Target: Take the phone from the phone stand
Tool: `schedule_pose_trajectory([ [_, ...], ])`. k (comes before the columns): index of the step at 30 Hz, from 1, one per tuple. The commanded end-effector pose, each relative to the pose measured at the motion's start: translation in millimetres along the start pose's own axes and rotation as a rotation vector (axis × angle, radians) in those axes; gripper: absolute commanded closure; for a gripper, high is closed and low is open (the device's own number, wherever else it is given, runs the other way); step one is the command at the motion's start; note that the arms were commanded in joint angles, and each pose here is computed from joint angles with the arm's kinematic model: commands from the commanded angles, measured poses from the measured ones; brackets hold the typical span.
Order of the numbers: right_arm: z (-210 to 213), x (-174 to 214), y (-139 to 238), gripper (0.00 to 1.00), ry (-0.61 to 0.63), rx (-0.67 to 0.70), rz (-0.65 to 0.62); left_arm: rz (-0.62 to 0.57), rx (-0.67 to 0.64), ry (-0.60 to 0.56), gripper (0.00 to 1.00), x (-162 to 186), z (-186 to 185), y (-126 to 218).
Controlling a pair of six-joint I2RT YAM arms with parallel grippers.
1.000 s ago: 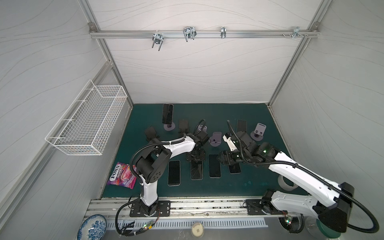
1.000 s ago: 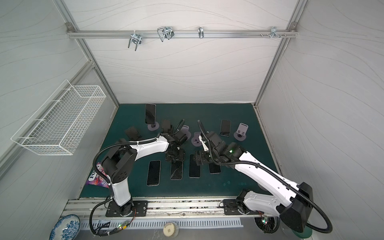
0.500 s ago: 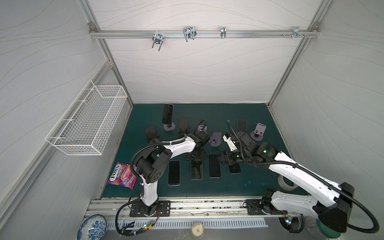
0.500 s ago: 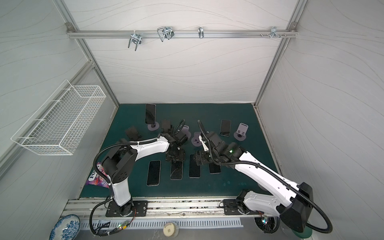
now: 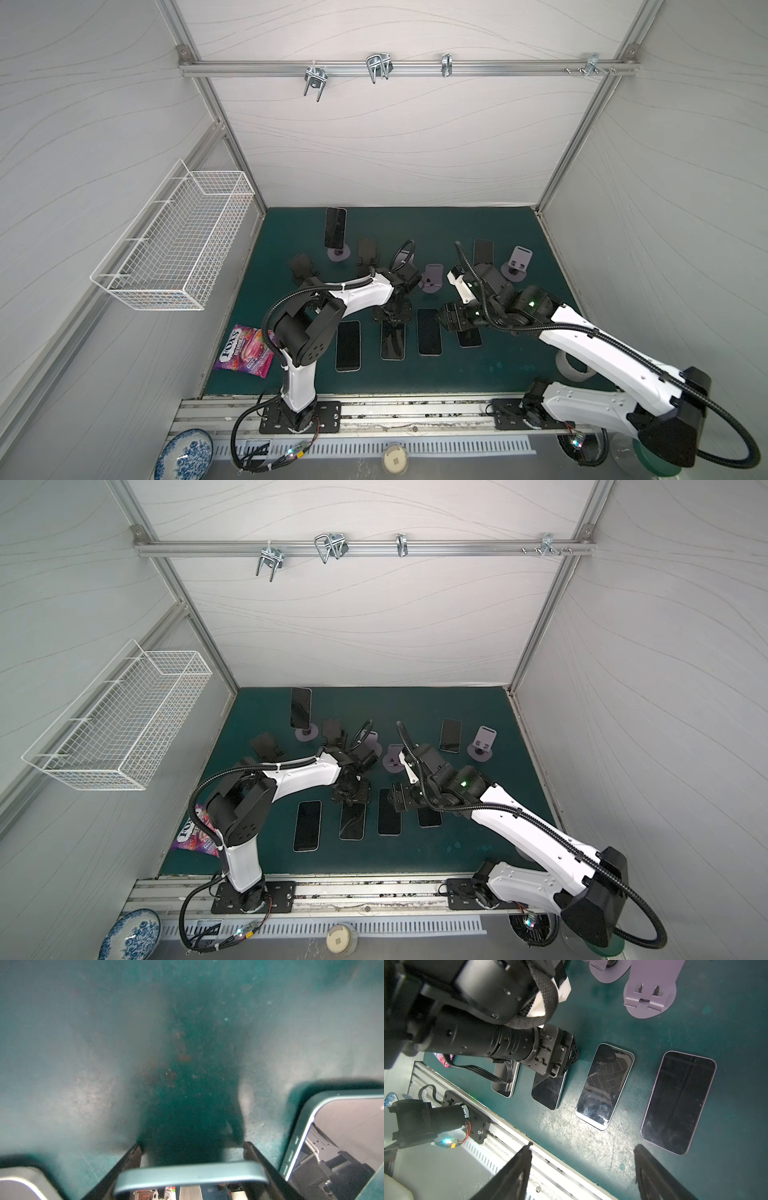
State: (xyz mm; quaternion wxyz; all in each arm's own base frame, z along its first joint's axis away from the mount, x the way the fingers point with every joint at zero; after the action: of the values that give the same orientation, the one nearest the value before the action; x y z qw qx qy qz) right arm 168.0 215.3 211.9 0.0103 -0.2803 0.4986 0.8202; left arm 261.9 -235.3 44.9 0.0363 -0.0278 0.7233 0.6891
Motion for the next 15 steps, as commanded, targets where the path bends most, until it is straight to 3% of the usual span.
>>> schedule_pose_trajectory([
  [1,-6.2,6.4,3.0,0.21,0.002,0.019,0.008,0.017,-0.111,-0.040,0.31,4.3,12.8,-19.7],
  [15,-7.8,9.2,3.0,0.21,0.006,0.020,0.012,0.023,-0.120,-0.014,0.29,6.3,13.7,-21.4],
])
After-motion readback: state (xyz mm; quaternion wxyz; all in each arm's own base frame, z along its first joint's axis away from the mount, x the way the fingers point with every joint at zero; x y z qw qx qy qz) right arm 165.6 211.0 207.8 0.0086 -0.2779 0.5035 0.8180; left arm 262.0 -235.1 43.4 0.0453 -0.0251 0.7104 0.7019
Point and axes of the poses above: each gripper's point midway between its finger pads, its own y axis back along the fingers, its own z axis along the line the jaws close on, x = y × z, the point moved 3 cm from there along y, back along the fingers, and after that the axes turned 1 degree about y, right-handed, at the moved point
